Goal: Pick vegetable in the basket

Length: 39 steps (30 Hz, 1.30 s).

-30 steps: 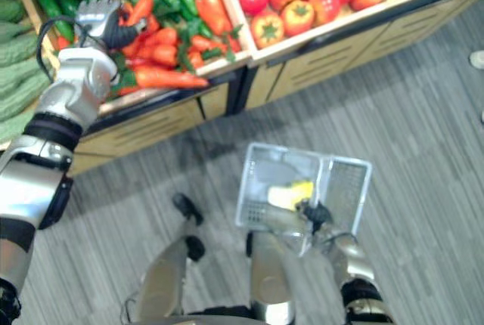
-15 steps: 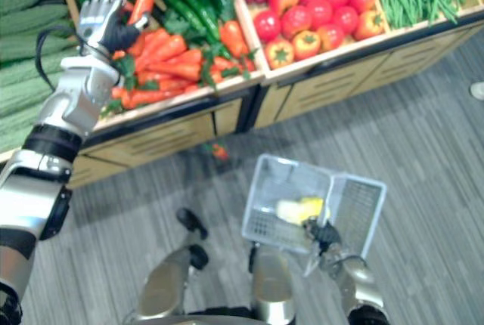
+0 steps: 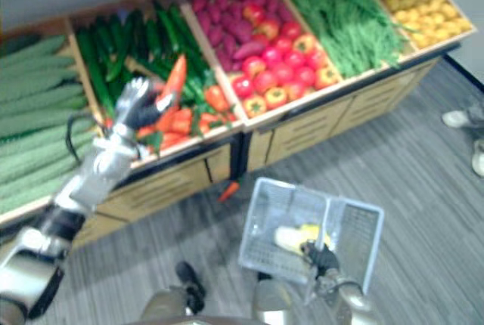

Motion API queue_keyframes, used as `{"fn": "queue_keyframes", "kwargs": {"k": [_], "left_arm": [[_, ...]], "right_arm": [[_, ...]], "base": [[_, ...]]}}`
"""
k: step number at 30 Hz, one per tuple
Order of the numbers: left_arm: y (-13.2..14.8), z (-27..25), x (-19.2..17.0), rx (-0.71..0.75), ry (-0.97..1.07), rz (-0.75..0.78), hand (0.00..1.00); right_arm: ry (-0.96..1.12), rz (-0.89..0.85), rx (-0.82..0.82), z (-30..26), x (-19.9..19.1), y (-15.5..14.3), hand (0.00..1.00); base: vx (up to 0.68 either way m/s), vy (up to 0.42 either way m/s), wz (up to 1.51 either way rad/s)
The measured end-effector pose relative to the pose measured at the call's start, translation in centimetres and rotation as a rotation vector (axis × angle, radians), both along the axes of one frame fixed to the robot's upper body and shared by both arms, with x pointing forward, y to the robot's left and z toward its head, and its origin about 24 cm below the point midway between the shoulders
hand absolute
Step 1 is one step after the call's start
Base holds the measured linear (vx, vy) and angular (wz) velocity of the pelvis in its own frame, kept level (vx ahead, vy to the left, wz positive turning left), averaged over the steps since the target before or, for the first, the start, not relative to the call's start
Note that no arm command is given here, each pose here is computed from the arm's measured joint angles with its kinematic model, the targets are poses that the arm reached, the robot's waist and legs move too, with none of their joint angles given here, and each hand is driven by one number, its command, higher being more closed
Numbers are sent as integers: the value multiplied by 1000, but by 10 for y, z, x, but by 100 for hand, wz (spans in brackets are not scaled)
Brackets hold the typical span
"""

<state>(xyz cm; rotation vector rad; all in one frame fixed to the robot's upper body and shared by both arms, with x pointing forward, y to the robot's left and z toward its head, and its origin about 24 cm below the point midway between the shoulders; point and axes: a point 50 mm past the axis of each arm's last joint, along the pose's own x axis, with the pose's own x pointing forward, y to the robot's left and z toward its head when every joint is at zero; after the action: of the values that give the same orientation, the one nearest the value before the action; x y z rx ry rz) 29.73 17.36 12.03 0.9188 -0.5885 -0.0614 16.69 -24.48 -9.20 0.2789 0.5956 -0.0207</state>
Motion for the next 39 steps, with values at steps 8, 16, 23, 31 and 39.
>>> {"fn": "queue_keyframes", "kwargs": {"k": [8,16,23,31,39], "left_arm": [[-60,-69,-37,-19,328,-249,100],[-93,-94,-53,-24,485,-358,100],[-114,-126,-67,2,632,-359,100],[-113,-160,-77,3,758,-280,100],[-101,-181,-70,12,828,-72,100]], "right_arm": [[58,43,-7,-8,-5,21,100],[-12,157,-37,4,31,46,100],[-39,267,-34,8,43,68,100],[-86,393,19,27,60,94,100],[-155,519,59,49,88,124,100]], "base": [[-43,37,-67],[-68,16,-114],[-39,-67,-73],[-58,-29,-71],[-34,76,-117]]}}
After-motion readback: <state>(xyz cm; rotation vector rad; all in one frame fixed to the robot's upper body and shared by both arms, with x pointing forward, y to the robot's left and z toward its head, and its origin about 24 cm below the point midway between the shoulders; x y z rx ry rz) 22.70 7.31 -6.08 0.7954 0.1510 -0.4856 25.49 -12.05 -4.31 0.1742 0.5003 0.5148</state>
